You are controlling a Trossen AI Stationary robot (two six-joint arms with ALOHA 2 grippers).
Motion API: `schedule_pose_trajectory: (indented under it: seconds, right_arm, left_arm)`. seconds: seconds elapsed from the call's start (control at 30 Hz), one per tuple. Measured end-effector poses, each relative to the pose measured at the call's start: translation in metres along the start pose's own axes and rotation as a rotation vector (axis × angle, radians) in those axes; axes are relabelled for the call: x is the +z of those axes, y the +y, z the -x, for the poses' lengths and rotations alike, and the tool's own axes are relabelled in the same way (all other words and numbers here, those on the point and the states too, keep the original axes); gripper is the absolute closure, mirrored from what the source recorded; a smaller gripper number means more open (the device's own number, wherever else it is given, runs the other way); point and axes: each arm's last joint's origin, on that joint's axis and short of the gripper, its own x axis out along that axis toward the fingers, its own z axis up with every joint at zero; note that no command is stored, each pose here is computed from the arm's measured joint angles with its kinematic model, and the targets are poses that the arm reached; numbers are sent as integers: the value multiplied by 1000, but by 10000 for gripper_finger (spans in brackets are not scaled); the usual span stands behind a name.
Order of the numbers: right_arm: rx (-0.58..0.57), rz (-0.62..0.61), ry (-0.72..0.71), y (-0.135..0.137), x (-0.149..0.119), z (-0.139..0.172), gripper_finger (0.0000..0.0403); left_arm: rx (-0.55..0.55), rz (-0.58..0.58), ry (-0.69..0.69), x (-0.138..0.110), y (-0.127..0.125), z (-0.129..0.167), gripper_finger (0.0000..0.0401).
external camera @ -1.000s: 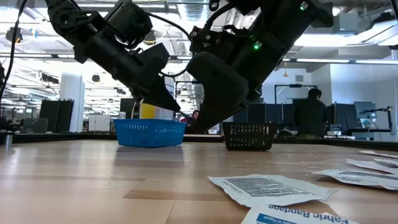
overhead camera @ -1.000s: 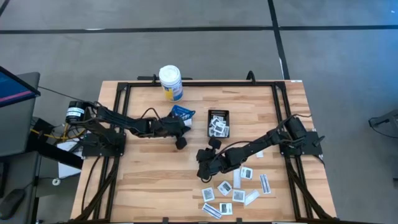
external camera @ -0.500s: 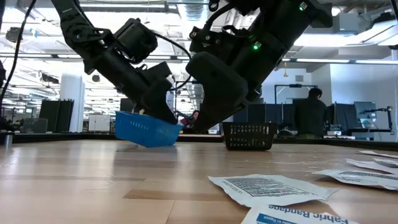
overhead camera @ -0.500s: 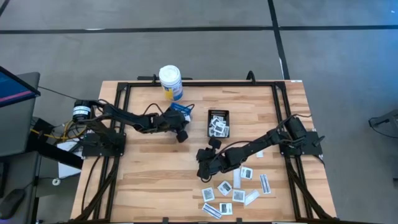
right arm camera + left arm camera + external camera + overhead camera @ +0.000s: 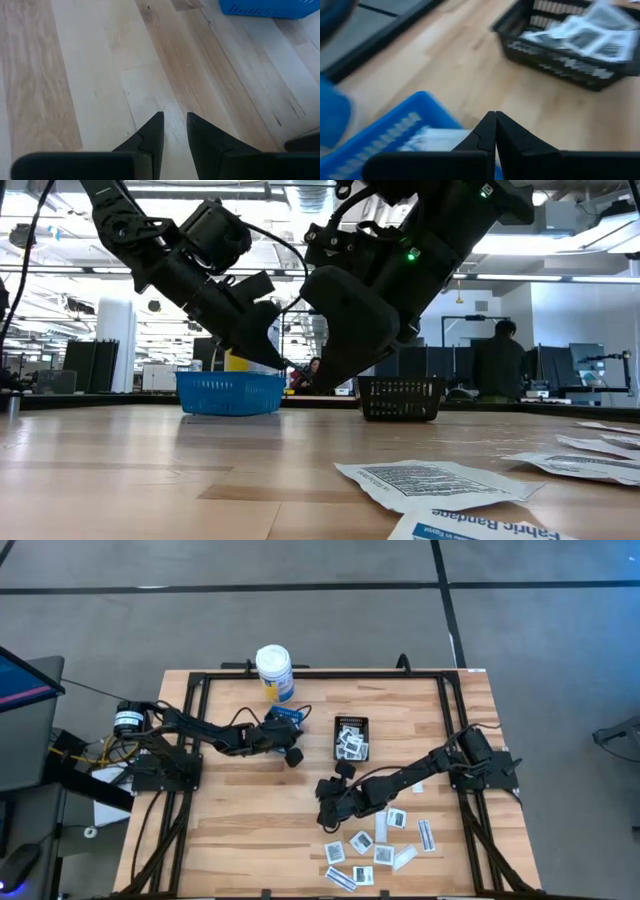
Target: Pick & Place First Aid Supplies
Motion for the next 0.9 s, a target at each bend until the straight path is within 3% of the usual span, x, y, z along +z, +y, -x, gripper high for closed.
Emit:
schedule_pose_trajectory:
  seconds: [0.23, 0.5, 0.63, 0.77, 0.9]
  right_arm:
    - [7, -1, -3, 3, -2, 1, 325]
    - [11, -25, 11, 4, -14, 0, 325]
    - [56, -41, 22, 7, -14, 1, 325]
    - [178, -16, 71, 16, -16, 5, 325]
    - [307, 19, 124, 27, -20, 13, 325]
  left_arm:
    - [178, -26, 31, -4, 6, 3, 394]
    - [221, -16, 36, -4, 13, 1, 393]
    - [220, -16, 35, -3, 13, 2, 394]
    - [200, -4, -2, 5, 11, 10, 394]
    - [61, 29, -99, 24, 3, 34, 392]
